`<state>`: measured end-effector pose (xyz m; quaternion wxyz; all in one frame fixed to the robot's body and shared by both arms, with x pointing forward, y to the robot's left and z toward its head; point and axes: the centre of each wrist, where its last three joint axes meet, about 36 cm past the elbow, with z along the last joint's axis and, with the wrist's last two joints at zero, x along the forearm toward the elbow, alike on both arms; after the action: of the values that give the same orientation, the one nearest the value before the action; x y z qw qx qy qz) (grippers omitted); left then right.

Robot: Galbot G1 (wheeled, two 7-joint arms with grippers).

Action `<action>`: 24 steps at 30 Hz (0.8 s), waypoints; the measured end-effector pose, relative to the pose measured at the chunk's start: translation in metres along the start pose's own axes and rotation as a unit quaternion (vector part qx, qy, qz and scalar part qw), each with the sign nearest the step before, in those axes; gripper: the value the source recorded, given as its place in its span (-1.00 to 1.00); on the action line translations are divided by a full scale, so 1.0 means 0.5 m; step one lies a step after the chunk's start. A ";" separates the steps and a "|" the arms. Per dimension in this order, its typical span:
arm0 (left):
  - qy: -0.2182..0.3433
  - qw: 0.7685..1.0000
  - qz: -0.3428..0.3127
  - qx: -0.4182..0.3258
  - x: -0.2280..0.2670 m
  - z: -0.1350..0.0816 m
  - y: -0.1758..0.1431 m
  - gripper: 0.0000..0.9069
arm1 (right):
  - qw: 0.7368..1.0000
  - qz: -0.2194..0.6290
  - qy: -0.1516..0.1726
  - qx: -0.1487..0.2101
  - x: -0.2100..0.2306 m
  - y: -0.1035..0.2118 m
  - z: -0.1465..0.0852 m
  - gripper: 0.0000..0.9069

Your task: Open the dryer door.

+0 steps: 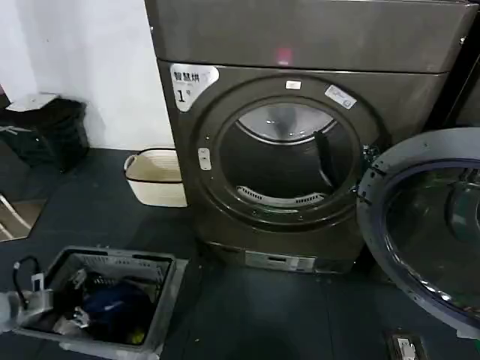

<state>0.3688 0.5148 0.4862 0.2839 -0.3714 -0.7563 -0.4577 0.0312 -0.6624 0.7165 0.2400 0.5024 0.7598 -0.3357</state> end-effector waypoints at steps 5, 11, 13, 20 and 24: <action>0.011 1.000 -0.001 0.011 0.015 0.000 -0.003 1.00 | 1.000 0.003 0.002 0.000 0.002 -0.005 0.004 1.00; 0.025 1.000 0.002 0.015 0.021 0.005 -0.006 1.00 | 1.000 0.004 0.004 0.000 0.004 -0.006 0.008 1.00; 0.029 0.999 0.005 0.015 0.022 0.007 -0.008 1.00 | 1.000 0.005 0.004 0.000 0.004 -0.007 0.009 1.00; 0.051 0.998 0.016 0.016 0.029 0.018 -0.018 1.00 | 1.000 0.007 0.005 0.001 0.003 -0.012 0.010 1.00; 0.067 0.997 0.023 0.020 0.036 0.036 -0.023 1.00 | 1.000 0.009 0.006 0.003 0.004 -0.020 0.010 1.00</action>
<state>0.3479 0.5328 0.4871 0.3518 -0.3517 -0.7357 -0.4597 0.0214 -0.6674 0.7143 0.2373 0.5122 0.7552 -0.3330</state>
